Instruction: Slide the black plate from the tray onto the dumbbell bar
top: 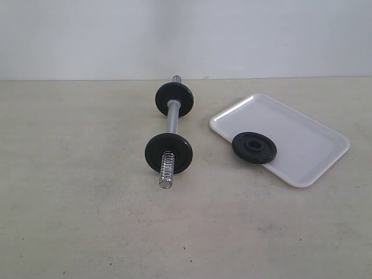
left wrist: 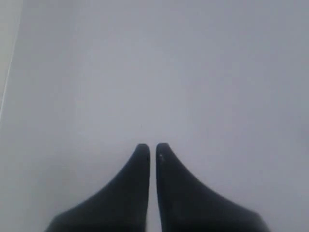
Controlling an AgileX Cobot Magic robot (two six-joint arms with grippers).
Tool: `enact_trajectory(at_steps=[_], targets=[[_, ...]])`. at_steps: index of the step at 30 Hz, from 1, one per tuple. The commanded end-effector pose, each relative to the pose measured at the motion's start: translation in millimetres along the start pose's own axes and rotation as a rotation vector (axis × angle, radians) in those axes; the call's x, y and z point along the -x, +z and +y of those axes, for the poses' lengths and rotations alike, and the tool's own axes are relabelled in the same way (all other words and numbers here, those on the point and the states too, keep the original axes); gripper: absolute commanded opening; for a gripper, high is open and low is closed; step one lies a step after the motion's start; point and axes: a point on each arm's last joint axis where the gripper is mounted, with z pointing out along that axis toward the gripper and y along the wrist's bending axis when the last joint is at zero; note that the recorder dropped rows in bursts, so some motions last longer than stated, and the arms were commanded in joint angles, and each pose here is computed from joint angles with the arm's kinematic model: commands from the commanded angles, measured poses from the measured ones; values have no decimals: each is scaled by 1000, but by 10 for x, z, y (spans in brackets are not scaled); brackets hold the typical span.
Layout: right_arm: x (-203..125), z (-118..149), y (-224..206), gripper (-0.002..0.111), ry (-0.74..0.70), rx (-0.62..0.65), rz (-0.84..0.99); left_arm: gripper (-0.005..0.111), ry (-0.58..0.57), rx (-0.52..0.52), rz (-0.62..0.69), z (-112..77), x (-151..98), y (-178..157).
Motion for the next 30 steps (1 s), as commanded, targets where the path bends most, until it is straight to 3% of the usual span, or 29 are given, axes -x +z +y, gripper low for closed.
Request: enact_trajectory(at_steps=[1, 4, 6, 8, 13, 19, 24, 27, 30], targets=[[67, 11, -3, 4, 24, 13, -71, 4, -2, -83, -94, -73, 87, 1], [89, 15, -5, 4, 107, 21, -95, 4, -71, -134, -128, -114, 121, -8], [77, 13, -4, 4, 108, 18, -82, 4, -69, -156, -72, -137, 71, -6], [-6, 0, -1, 4, 104, -1, 9, 4, -119, -147, 73, -126, -13, 41], [25, 20, 219, 4, 50, -74, 440, 4, -265, 20, 512, 42, -41, 342], [121, 49, 734, 4, -42, -90, 722, 4, -237, 61, 670, 139, 0, 880], [-52, 33, 1166, 4, -136, -77, 1057, 4, -212, 110, 970, 186, -231, 1305], [-247, 33, 1377, 4, -194, -7, 1259, 4, -185, 53, 1186, 102, -431, 1460], [-550, 77, 1518, 4, -164, 113, 1432, 4, -185, -111, 1346, -87, -651, 1569]])
